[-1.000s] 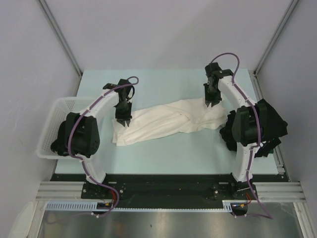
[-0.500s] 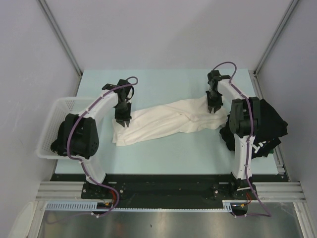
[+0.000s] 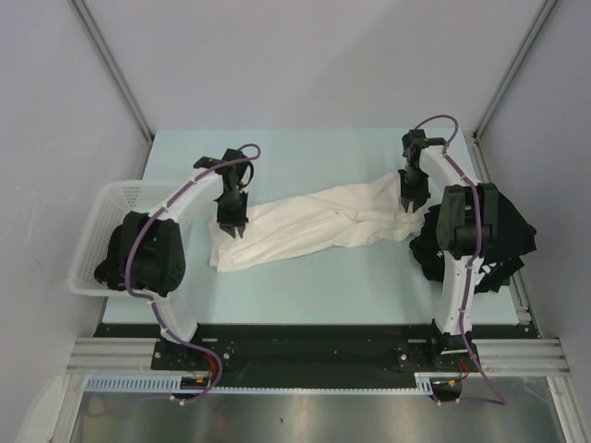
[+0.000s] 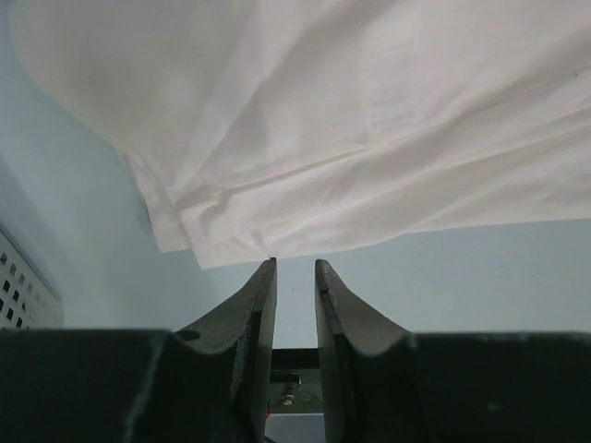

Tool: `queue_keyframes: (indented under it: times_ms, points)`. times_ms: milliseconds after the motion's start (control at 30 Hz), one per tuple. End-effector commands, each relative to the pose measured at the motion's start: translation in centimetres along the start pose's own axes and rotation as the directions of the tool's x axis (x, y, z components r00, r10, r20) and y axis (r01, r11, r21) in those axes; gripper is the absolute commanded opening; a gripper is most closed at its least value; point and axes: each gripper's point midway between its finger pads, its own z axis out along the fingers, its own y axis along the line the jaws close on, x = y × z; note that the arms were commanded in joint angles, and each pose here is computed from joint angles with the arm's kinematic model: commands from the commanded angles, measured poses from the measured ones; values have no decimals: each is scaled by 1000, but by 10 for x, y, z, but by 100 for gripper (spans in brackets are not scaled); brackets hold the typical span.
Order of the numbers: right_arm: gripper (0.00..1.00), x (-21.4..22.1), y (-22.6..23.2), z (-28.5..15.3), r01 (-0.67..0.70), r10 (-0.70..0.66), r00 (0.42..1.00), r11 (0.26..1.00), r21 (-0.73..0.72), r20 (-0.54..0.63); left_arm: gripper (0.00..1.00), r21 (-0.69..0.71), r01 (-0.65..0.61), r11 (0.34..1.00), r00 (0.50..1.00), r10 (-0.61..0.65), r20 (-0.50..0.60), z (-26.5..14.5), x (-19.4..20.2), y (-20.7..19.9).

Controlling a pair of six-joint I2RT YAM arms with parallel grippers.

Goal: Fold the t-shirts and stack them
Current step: Fold the other side of the tshirt into a rectangle

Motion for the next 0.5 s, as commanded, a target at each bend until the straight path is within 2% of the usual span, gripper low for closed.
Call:
queue_keyframes:
  times_ms: [0, 100, 367, 467]
  points:
    - [29, 10, -3, -6, 18, -18, 999, 1000, 18, -26, 28, 17, 11, 1000, 999, -12, 50, -12, -6, -8]
    - [28, 1, -5, -11, 12, -12, 1000, 1000, 25, 17, 28, 8, 10, 1000, 999, -10, 50, -13, -4, -6]
    - [29, -70, -9, -50, 8, -14, 977, 1000, 29, 213, 28, -5, 10, 1000, 999, -9, 42, -11, -3, -4]
    - [30, -81, -10, -47, 11, -20, 972, 999, 38, 235, 28, -10, 10, 1000, 999, -9, 40, -11, -4, -3]
